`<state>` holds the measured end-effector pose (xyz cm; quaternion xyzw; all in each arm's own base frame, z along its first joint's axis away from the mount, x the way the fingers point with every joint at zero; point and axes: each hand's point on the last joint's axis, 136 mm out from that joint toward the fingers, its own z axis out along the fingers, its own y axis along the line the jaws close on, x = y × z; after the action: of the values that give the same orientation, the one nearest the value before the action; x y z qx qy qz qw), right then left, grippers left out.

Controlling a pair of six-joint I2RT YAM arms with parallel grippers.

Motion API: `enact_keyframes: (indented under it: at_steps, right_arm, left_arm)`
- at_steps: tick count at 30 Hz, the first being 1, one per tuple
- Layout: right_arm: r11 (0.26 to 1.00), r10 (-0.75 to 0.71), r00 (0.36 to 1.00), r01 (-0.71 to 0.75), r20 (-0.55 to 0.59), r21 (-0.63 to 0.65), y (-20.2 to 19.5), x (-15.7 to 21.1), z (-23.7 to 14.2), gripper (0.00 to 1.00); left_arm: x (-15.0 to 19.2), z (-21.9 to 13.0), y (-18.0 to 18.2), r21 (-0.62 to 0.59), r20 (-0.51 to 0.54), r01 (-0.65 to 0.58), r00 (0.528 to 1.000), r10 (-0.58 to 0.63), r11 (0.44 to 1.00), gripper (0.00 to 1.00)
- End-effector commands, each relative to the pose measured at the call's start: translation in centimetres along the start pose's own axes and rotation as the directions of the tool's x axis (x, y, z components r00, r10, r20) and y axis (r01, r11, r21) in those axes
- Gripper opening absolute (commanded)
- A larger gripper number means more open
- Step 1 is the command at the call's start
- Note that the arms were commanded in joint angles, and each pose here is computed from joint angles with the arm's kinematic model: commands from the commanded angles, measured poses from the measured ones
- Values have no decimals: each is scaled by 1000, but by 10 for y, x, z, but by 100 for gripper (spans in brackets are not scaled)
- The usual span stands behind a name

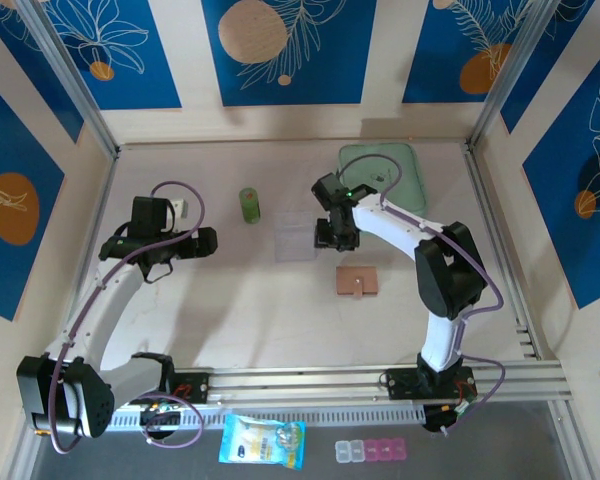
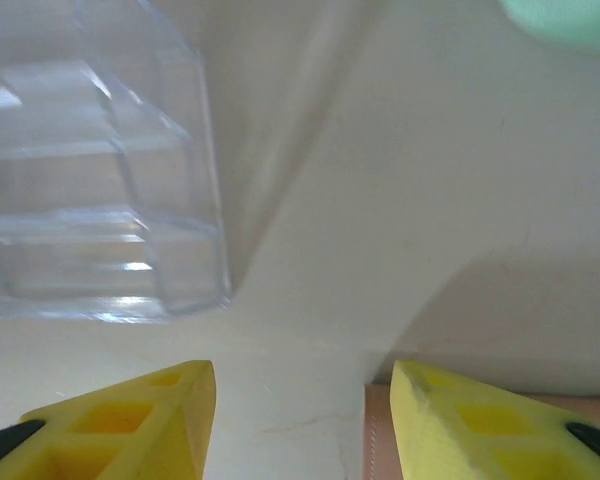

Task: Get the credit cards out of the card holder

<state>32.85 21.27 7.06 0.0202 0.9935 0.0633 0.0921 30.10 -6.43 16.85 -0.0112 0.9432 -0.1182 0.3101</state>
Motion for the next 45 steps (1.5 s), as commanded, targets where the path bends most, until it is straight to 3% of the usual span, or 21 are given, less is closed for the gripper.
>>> enact_keyframes:
  at_steps: [1,13,21,30,34,43,45]
  right_arm:
    - [998,27,999,-28,-29,-54,3,13,8,52]
    - [998,-14,993,8,-114,-54,7,47,30,53]
    - [998,-37,978,46,-207,37,-4,87,26,54]
    - [993,10,981,14,-194,119,-36,118,0,55]
    - [995,36,987,-22,-155,96,-47,115,-10,63]
    - [996,83,986,-78,-143,37,-65,87,-4,100]
    - [996,84,985,-81,-151,25,-67,80,0,99]
  left_arm:
    - [4,6,-1,18,-19,11,1000,-10,1000,100]
    - [6,6,-1,17,-25,9,1000,-9,1000,100]
    - [7,7,-2,22,-32,10,999,-9,1000,100]
    - [8,9,-3,30,-41,12,999,-11,999,100]
    - [8,10,-3,31,-44,14,999,-13,999,100]
    - [10,12,-1,18,-53,13,999,-13,1000,100]
    - [10,12,0,12,-55,13,998,-12,1000,100]
